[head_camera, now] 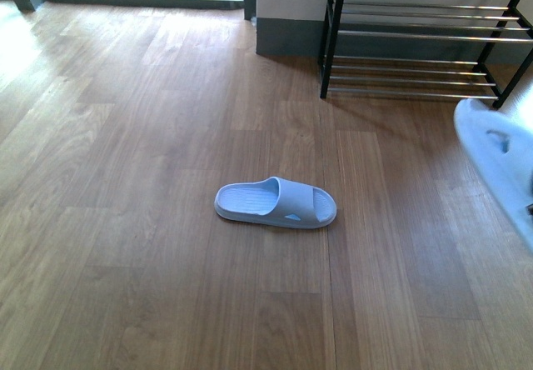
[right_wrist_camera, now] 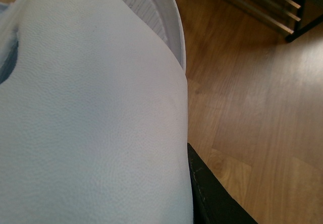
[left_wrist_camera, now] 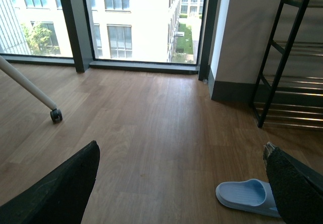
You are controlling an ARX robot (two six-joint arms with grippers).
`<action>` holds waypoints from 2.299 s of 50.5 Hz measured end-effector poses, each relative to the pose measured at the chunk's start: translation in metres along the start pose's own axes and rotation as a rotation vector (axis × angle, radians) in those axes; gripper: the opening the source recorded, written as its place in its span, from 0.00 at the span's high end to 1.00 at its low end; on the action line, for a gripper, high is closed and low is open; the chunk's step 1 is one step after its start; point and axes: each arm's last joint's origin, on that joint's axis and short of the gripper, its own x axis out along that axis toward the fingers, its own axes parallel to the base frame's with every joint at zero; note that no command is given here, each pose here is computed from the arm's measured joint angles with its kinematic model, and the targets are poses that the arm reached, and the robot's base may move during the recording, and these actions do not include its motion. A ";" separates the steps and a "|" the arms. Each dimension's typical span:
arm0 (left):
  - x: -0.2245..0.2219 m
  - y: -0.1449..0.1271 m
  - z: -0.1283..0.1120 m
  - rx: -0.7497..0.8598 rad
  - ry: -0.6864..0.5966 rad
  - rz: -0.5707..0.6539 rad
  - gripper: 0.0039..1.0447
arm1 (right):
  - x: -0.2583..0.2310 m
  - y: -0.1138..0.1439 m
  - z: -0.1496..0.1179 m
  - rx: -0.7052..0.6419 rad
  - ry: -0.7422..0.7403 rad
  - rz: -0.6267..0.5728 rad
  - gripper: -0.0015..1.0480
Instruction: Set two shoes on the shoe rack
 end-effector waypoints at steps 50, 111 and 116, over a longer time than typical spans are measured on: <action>0.000 0.000 0.000 0.000 0.000 0.000 0.09 | -0.194 0.036 -0.018 0.216 -0.376 -0.144 0.98; 0.000 0.000 0.000 0.000 0.000 0.000 0.09 | -0.194 0.039 -0.017 0.223 -0.403 -0.109 0.98; 0.000 0.000 0.000 0.000 0.000 0.000 0.09 | -0.194 0.039 -0.017 0.223 -0.403 -0.109 0.98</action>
